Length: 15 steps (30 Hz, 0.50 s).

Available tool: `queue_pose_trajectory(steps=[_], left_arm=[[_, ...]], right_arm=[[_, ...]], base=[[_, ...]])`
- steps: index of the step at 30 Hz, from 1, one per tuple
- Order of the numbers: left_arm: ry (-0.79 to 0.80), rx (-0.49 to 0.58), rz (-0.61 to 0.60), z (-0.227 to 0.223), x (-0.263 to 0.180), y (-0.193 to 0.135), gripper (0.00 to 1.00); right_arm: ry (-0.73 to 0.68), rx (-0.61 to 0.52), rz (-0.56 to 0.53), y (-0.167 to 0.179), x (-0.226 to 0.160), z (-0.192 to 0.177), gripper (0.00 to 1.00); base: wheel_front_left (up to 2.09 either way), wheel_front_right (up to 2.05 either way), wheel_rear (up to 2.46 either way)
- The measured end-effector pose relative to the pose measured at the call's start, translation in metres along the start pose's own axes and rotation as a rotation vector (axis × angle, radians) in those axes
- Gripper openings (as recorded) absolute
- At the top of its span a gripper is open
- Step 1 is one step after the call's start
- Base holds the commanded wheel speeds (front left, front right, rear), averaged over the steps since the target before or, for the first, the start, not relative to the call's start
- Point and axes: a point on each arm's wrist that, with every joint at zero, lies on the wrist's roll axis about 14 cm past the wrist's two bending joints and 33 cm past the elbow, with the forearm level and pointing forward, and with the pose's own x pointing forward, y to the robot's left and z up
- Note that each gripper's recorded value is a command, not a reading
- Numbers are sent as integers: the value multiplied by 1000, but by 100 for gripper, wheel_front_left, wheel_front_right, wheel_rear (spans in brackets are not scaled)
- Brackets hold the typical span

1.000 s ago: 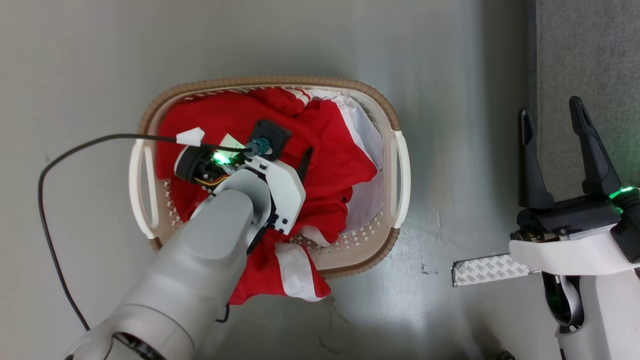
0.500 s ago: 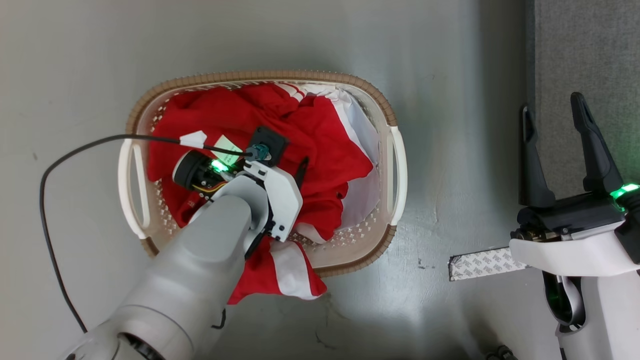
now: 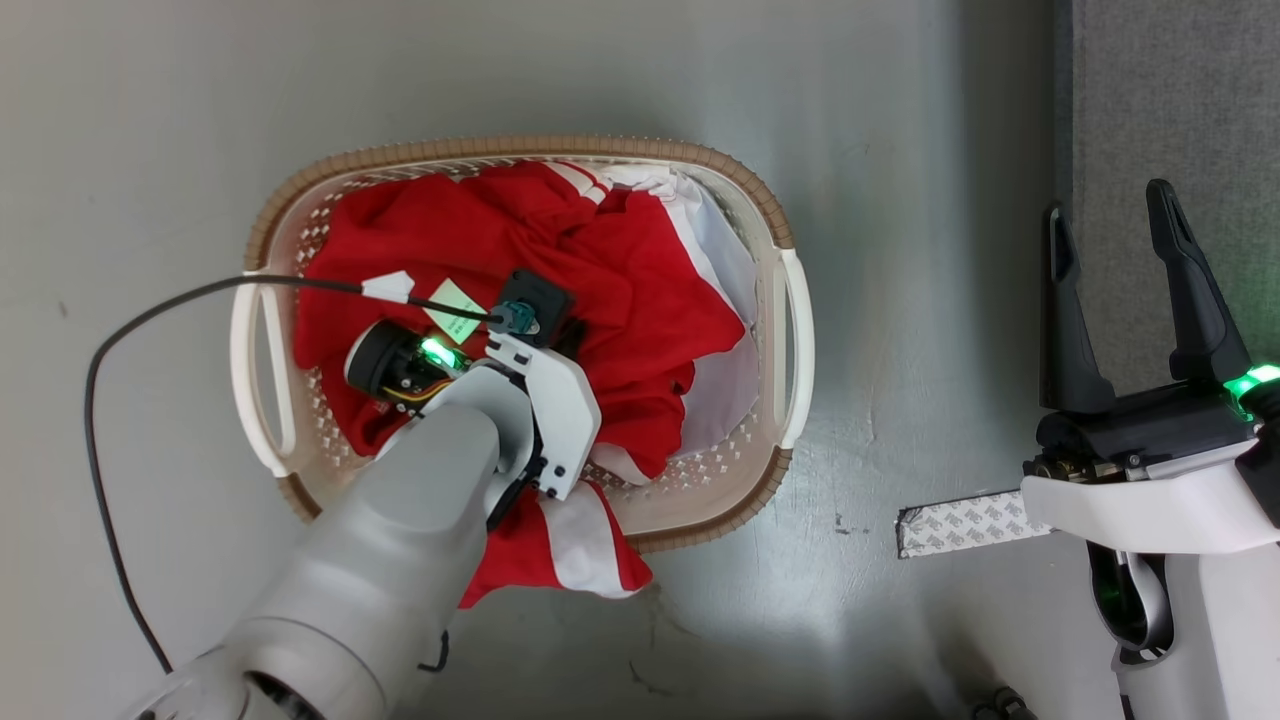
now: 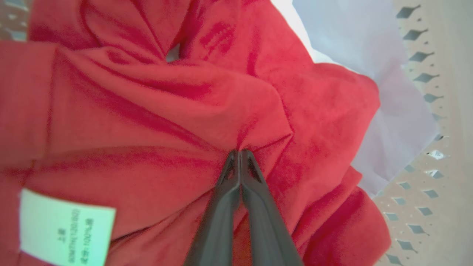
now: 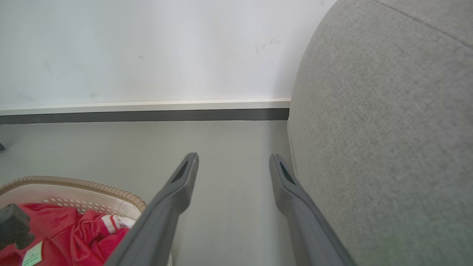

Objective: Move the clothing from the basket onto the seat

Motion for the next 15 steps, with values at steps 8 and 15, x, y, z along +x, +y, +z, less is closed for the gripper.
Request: queue_pose_trajectory(steps=[8,15], left_arm=[[-115,-31,39,24,-7,7,0],[-218,-75,72,49,-18,15,0]], right_arm=[[-19,1,-2,0,0,9,100],[-34,0,8,4,0,16,100]], base=[[0,0,0],[0,0,0]])
